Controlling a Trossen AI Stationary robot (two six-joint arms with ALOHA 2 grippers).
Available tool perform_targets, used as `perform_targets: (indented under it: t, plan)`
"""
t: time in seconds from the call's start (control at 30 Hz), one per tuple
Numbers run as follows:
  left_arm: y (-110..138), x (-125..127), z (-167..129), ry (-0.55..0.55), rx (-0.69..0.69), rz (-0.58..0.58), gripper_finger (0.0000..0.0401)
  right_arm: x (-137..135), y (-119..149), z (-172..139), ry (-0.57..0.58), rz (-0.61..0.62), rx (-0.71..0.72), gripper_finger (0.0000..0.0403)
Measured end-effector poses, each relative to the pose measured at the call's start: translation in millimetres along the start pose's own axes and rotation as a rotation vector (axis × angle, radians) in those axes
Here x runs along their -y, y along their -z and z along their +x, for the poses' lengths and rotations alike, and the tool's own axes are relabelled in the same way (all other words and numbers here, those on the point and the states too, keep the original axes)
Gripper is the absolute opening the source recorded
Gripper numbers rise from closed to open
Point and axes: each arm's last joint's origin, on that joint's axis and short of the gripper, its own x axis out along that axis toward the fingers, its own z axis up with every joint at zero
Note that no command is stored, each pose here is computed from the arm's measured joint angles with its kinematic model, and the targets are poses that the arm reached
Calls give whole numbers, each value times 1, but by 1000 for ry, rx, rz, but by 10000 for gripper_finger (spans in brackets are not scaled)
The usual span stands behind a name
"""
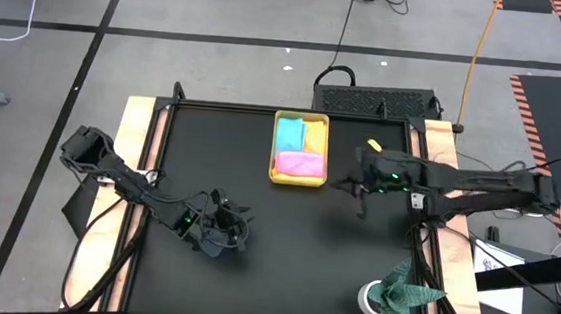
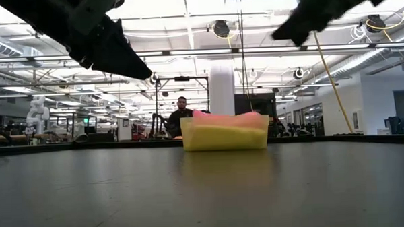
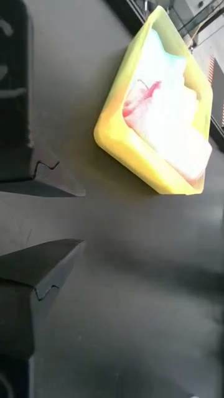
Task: Fold microfiber towels
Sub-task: Return to Home Position
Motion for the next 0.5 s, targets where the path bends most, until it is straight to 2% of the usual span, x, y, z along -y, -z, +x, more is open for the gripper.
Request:
perform_targets:
  t: [0.1,0.3,0.5]
  plan:
    - [0,0,0,2,4,-1,122,-9,24,-14,-43,12,55,0]
    - [-2,0,0,-15,24,-9,122,-16,93,-19,-104,90,176,0]
    - [-5,-2,1,-85,77,29,122,-14,130,-19,-118,121,297,0]
